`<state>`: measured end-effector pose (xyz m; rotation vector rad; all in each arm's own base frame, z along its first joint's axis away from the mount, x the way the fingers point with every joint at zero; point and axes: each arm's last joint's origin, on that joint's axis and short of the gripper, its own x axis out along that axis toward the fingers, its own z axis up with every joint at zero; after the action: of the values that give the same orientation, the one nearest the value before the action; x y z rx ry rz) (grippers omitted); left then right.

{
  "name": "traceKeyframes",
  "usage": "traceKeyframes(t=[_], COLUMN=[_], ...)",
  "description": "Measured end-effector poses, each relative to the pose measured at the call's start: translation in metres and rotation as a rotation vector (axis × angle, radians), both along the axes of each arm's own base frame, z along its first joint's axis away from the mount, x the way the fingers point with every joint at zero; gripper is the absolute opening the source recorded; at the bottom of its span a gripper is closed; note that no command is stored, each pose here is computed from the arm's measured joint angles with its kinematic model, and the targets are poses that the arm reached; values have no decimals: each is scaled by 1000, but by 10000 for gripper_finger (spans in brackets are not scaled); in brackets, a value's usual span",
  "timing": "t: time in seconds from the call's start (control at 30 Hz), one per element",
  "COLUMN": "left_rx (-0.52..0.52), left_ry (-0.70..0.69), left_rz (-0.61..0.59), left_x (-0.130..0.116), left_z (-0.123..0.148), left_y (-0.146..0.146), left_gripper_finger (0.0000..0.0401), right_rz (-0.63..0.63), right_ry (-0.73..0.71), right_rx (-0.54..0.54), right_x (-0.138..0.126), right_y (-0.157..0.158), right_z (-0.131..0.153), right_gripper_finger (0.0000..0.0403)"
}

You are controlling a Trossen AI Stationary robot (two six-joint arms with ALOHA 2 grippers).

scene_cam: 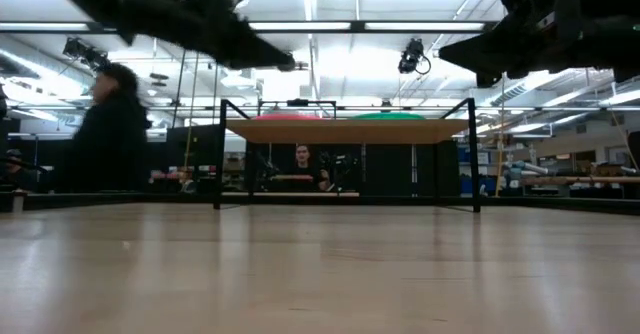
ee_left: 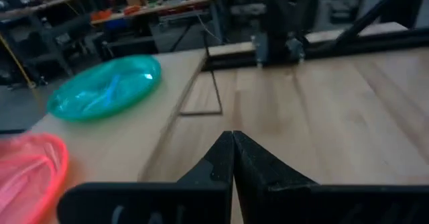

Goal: Place and stack plates onto a shelf
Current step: Return to Home Position

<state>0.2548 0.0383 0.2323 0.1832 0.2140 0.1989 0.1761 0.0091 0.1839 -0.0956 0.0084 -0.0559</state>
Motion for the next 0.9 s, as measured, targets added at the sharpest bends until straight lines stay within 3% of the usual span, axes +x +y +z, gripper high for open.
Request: traceKeyframes(t=[0.3, 0.53, 0.7, 0.9], left_rx=[-70, -91, -90, -98], left_ry=[-61, -104, -141, -192], left_rz=[-52, -69, -54, -25], left_x=[-34, -63, -88, -110], left_z=[-41, -57, -66, -74], left_y=[-16, -22, -22, -17], left_gripper_finger=[11, 11, 11, 11], right_rz=[-21, -36, -41, -76], right_ry=[108, 187, 154, 109], right_rx=[-9, -12, -46, -7], right_x=[-7, -18, -31, -45], right_y=[-8, -9, -10, -15], right_z=[-6, -8, -11, -19], right_gripper_finger=[4, 4, 4, 4])
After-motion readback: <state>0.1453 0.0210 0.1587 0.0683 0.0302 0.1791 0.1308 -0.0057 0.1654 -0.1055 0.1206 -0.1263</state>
